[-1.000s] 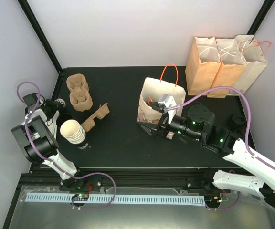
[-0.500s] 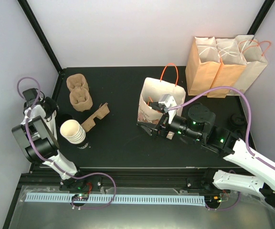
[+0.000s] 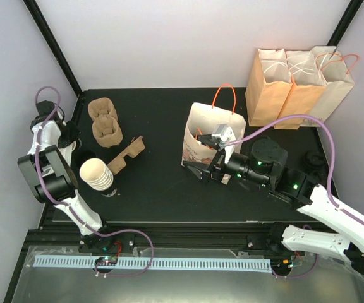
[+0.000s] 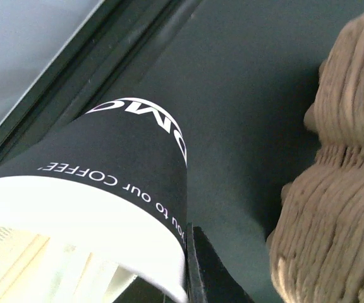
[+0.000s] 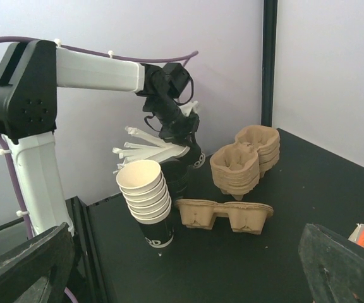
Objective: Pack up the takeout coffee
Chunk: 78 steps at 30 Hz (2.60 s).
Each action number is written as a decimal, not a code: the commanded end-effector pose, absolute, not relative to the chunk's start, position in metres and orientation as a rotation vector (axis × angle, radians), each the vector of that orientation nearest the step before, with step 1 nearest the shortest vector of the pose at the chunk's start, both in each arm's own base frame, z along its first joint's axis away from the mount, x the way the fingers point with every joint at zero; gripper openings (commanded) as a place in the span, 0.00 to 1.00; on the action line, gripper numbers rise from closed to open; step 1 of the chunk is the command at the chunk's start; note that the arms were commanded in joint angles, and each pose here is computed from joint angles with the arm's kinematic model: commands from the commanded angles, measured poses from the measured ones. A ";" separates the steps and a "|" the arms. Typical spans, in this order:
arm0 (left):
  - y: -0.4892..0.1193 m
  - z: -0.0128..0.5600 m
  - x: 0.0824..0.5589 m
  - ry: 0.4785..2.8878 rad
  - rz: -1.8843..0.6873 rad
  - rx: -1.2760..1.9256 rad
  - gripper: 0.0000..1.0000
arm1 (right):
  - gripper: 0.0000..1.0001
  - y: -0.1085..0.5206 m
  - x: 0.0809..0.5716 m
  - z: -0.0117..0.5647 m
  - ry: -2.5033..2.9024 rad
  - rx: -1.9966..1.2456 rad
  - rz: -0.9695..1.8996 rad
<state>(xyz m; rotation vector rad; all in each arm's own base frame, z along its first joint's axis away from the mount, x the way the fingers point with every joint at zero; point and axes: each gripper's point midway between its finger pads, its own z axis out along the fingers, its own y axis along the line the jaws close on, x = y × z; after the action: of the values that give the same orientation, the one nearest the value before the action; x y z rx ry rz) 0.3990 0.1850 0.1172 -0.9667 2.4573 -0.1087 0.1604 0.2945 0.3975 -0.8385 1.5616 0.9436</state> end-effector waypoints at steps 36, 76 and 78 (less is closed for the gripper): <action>0.124 0.072 0.353 3.221 0.353 -0.477 0.12 | 1.00 0.285 0.153 0.405 1.518 -0.808 0.981; 0.122 0.146 0.445 2.794 0.113 -0.597 0.03 | 1.00 0.292 0.158 0.394 1.554 -0.813 0.968; 0.128 0.147 0.450 2.795 0.152 -0.583 0.03 | 1.00 0.292 0.160 0.394 1.558 -0.811 0.961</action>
<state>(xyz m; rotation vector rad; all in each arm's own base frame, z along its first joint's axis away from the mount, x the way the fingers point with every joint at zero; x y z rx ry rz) 0.4353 0.1207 0.1305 -0.5910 2.8321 0.1273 0.1552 0.2920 0.3921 -0.8368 1.5603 0.9731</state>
